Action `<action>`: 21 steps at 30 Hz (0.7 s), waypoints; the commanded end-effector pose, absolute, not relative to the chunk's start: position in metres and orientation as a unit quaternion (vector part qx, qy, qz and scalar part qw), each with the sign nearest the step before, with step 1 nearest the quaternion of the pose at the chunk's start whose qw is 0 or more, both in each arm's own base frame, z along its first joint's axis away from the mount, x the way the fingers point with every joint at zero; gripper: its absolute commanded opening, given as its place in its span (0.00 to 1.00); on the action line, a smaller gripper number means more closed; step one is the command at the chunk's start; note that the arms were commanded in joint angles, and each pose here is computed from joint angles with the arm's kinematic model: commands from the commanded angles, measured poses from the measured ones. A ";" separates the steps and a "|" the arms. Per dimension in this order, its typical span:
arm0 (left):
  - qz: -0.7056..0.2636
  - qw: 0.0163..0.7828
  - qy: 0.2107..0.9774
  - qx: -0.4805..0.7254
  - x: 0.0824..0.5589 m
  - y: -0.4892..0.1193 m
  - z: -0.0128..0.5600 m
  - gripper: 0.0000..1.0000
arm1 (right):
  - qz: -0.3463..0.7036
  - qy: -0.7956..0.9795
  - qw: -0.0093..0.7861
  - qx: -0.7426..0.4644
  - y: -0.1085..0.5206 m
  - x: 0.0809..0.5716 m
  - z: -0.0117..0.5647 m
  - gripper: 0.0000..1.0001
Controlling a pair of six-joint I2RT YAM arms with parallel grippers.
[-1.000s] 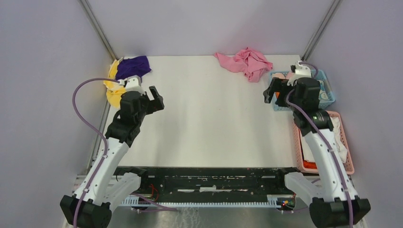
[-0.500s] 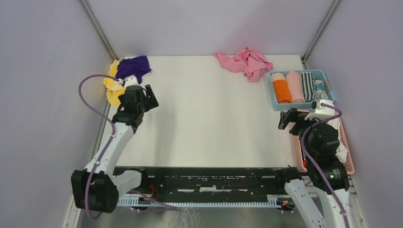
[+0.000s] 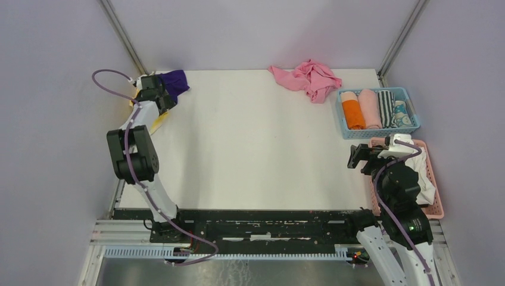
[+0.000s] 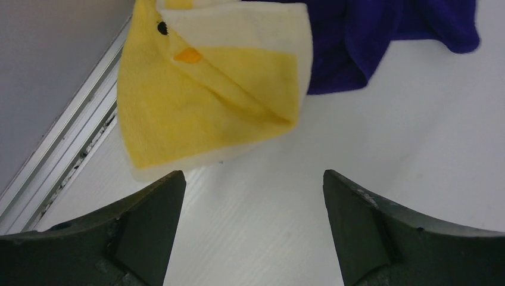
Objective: Roll the towels
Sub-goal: Pick up the towel at the corner of the board.
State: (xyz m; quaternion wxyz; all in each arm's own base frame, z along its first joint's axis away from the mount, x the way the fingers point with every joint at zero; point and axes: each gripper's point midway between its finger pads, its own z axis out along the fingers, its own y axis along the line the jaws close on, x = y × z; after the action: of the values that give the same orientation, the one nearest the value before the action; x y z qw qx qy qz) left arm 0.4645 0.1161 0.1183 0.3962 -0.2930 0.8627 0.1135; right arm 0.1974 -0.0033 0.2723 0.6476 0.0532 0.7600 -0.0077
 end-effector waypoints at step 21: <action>0.004 0.440 0.813 -0.381 0.508 0.174 0.166 0.15 | 0.012 0.759 0.651 0.015 0.012 0.210 0.275 1.00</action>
State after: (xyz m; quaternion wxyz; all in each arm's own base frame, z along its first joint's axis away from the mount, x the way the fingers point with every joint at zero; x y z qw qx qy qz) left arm 0.4937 0.1827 0.0347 0.3115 -0.3857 0.8680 0.0296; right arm 0.2057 0.0082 0.2637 0.6339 0.0212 0.7732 0.0028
